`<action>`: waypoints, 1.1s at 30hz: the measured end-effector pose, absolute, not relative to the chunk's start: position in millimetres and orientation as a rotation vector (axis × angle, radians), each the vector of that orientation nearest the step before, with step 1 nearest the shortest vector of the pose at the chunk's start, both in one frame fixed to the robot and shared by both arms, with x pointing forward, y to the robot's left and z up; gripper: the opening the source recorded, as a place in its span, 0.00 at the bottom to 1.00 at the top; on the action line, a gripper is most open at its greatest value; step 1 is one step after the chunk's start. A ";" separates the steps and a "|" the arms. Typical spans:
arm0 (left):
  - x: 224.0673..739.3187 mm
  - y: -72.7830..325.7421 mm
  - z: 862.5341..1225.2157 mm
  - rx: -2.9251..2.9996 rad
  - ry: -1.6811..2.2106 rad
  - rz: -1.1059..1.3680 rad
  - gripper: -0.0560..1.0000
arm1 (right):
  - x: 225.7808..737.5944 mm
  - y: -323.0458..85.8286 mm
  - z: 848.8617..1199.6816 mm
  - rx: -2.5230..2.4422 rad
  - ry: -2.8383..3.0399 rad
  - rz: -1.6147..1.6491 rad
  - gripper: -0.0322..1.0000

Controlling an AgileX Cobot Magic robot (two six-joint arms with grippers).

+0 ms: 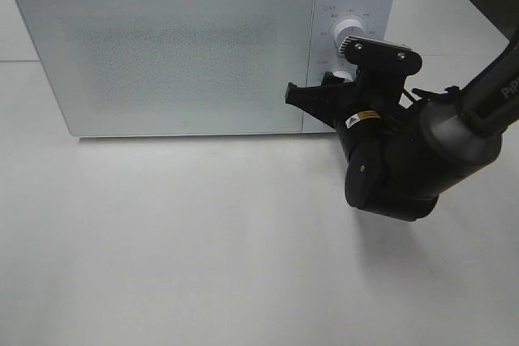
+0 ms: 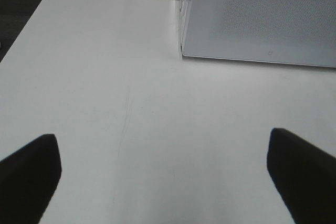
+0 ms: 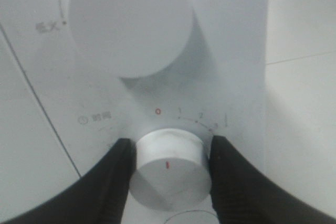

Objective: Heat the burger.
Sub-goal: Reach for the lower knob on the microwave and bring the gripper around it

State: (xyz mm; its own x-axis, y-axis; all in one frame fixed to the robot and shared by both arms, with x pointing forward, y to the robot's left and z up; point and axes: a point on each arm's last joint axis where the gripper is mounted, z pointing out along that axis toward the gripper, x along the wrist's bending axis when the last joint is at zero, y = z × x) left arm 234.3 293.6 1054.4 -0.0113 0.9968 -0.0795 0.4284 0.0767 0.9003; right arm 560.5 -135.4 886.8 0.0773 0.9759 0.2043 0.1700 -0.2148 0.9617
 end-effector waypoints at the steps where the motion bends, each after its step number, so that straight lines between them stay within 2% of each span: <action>1: 234.3 293.6 1054.4 1.465 1.558 0.901 0.99 | 560.5 -135.4 886.8 1.527 1.187 1.229 0.44; 11: 234.3 293.6 1054.4 1.465 1.558 0.901 0.99 | 559.6 -137.6 884.6 1.986 0.747 1.649 0.45; 16: 234.3 293.6 1054.4 1.465 1.558 0.901 0.99 | 559.3 -137.6 884.2 2.268 0.344 1.891 0.45; 26: 234.3 293.6 1054.4 1.465 1.558 0.901 0.99 | 559.5 -136.5 884.1 2.540 -0.229 2.113 0.45; 33: 234.3 293.6 1054.4 1.465 1.558 0.901 0.99 | 559.2 -136.1 884.5 2.566 -0.303 2.144 0.45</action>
State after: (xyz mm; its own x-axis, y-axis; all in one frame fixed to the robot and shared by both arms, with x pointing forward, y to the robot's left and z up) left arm 234.3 293.6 1054.4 -0.0113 0.9968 -0.0795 0.4284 0.0767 0.9003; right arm 559.2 -136.1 884.5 0.1777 -0.2732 0.9454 0.0004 -0.9607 -0.2777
